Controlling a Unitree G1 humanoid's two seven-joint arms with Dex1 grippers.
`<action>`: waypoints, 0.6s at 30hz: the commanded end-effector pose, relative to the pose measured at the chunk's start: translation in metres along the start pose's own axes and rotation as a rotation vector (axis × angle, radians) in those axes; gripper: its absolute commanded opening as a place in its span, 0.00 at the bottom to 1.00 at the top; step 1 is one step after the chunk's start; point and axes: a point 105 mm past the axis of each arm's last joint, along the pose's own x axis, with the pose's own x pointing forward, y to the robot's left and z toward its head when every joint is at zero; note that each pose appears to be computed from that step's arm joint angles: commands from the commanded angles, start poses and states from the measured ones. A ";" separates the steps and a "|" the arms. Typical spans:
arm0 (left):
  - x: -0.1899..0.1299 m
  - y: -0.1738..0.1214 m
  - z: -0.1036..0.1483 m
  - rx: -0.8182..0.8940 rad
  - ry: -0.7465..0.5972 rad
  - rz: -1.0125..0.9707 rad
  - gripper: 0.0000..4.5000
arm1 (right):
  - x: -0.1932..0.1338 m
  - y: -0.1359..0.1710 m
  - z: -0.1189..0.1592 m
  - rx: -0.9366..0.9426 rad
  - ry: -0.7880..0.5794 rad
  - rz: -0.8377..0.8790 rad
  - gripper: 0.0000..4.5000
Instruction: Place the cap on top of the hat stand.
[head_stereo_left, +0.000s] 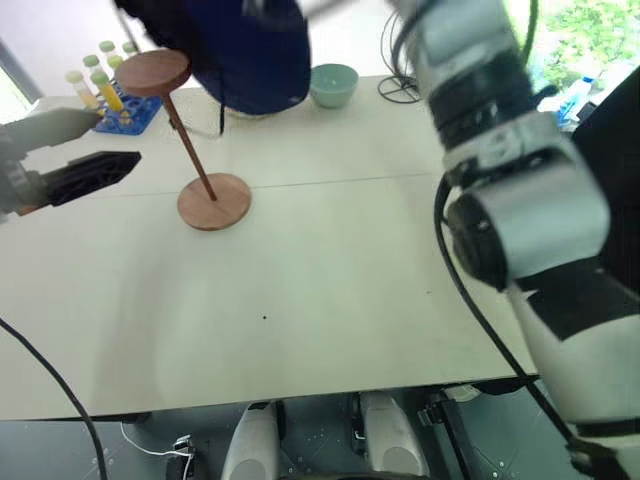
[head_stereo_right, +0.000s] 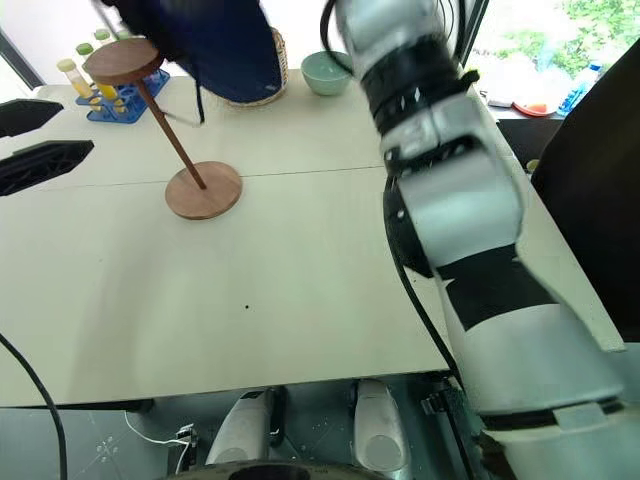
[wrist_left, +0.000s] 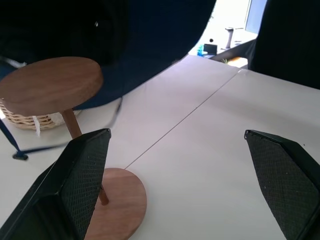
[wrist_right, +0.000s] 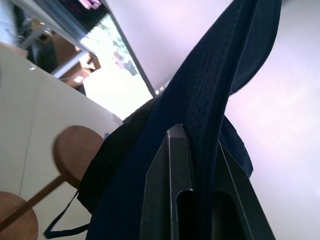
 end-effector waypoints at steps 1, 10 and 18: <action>-0.012 0.001 0.019 0.049 -0.031 0.029 1.00 | -0.001 0.017 0.030 -0.247 -0.108 0.031 0.02; -0.042 -0.017 0.045 0.032 -0.057 0.031 1.00 | -0.001 0.047 0.010 -0.399 -0.088 0.029 0.02; -0.077 -0.045 0.058 -0.016 -0.055 0.066 1.00 | -0.008 0.085 -0.013 -0.403 -0.097 0.081 0.02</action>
